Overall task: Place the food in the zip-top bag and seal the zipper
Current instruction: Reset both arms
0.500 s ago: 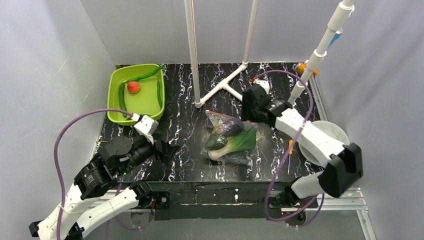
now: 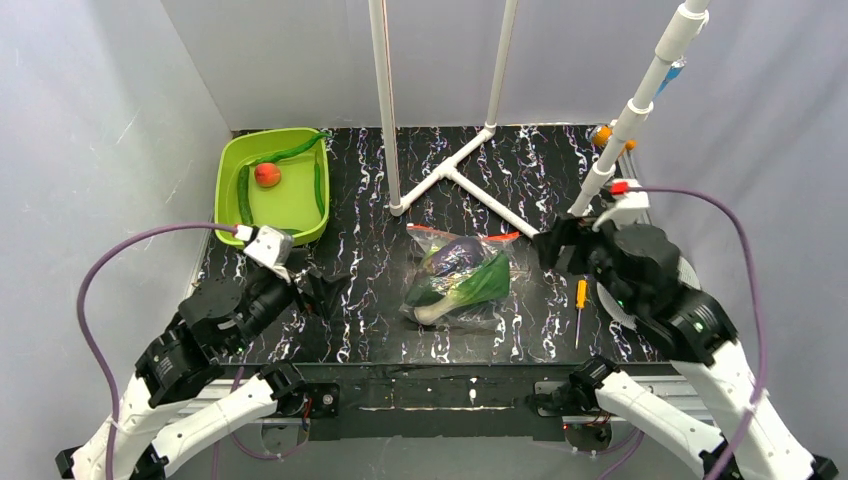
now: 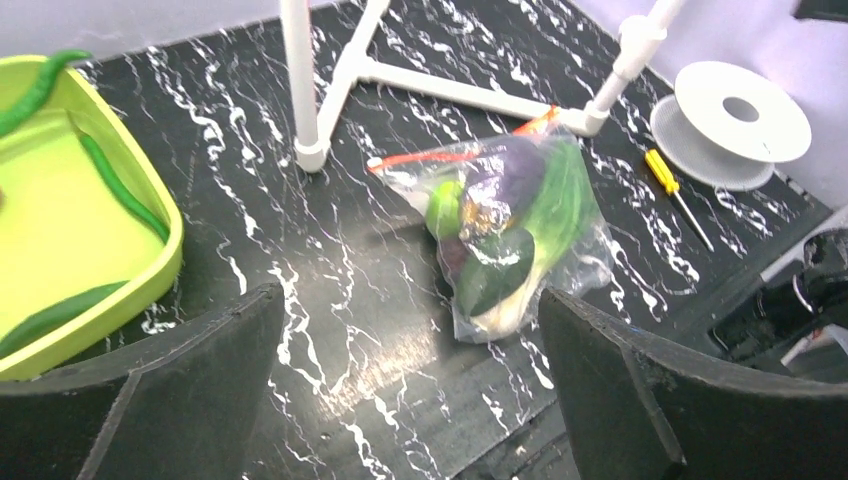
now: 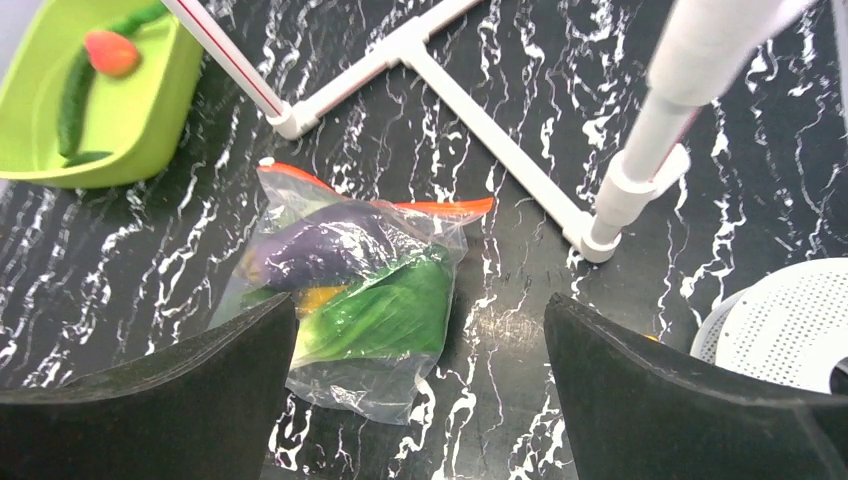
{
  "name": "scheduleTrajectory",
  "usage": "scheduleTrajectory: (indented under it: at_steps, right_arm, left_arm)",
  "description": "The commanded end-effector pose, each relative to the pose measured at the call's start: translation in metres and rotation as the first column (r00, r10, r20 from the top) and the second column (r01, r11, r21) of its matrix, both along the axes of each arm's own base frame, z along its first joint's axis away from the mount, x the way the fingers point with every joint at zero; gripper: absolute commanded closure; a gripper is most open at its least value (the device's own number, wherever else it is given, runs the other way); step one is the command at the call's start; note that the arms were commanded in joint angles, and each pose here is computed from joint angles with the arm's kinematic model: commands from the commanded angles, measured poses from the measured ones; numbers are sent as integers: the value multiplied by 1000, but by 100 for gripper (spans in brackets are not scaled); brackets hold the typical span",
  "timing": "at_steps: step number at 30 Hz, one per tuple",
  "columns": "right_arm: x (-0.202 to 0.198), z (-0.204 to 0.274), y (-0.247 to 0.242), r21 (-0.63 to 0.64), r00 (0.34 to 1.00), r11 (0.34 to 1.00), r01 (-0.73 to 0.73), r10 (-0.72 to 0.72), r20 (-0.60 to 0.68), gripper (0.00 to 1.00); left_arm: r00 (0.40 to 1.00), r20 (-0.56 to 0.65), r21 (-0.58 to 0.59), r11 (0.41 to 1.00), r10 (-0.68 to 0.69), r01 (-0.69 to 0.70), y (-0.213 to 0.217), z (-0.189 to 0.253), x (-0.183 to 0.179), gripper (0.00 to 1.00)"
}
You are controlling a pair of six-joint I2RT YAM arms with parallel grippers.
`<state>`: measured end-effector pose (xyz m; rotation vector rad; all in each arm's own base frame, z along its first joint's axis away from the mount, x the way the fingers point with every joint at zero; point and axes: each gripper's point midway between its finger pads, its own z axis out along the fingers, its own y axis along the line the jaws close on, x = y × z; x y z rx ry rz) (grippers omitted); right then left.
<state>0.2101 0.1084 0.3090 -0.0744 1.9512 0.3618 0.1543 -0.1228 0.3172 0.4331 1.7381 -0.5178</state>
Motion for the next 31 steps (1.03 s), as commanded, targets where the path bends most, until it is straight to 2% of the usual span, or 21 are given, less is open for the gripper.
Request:
scheduleTrajectory:
  at_steps: [1,8,17,25,31]
  right_arm:
    - [-18,17,-21,-5,998,1000,12,-11,62,2]
    - [-51,51,-59,67,989,994,90,-97,112,2]
    - [-84,90,-76,198,970,979,44,-89,226,2]
    - [-93,103,-84,253,956,966,43,-114,271,2]
    - [-89,95,-90,225,961,969,100,-152,230,2]
  left_arm:
    - [989,117,-68,994,94,-87,24,42,3,2]
    - [962,215,-151,979,170,-140,57,79,-8,2]
    - [932,288,-206,965,219,-163,88,106,-24,2]
    - [928,301,-215,963,221,-160,94,114,-29,2]
    - [930,295,-217,963,219,-158,93,111,-29,2]
